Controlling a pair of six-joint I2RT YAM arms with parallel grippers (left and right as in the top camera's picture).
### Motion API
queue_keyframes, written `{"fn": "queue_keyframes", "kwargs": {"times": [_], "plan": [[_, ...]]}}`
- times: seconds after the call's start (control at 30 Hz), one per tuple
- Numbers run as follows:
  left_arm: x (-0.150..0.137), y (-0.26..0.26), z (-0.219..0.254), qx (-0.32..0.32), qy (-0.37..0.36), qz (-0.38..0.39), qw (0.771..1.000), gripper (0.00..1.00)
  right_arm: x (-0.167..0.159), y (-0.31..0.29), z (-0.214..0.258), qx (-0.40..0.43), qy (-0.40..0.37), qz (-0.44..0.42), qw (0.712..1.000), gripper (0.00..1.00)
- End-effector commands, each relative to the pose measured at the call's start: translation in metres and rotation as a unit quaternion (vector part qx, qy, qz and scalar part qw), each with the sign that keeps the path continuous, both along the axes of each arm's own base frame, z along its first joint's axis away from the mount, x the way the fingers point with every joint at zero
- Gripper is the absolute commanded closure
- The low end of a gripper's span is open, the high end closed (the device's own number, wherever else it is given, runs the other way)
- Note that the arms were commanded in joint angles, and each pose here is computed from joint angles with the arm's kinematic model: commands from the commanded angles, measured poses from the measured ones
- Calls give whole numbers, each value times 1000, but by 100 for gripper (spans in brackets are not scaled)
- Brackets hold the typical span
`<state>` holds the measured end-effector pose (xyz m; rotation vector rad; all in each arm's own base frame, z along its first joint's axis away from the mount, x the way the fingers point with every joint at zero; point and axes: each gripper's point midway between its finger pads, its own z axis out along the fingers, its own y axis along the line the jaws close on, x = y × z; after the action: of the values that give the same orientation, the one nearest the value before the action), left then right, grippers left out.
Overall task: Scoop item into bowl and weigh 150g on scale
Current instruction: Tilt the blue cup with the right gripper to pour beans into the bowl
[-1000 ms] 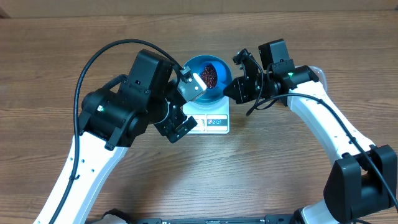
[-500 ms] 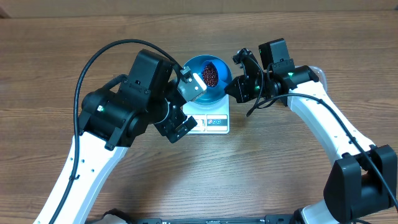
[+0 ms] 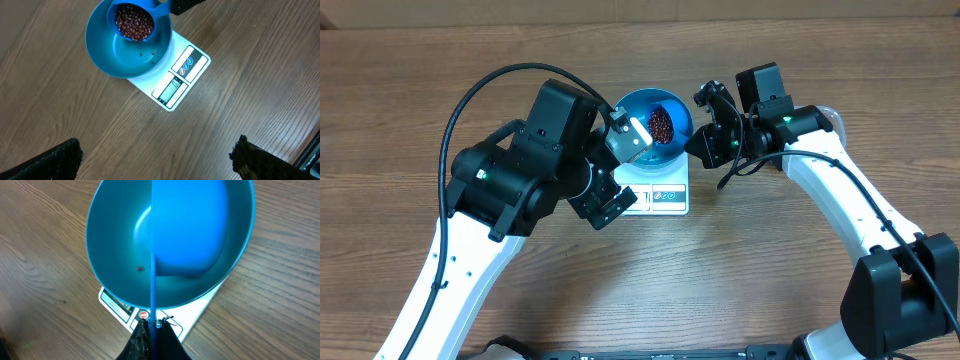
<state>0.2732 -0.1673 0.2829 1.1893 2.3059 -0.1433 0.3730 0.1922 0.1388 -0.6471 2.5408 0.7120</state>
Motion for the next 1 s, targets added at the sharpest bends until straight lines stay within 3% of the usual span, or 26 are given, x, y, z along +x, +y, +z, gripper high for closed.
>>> {"fn": "queue_keyframes", "kwargs": {"times": [0.0, 0.97], "plan": [[1, 2, 9, -5, -12, 3, 1000, 1, 7, 3, 22, -1, -45, 20, 999, 96], [1, 2, 9, -5, -12, 3, 1000, 0, 16, 10, 23, -46, -110, 61, 991, 96]]}}
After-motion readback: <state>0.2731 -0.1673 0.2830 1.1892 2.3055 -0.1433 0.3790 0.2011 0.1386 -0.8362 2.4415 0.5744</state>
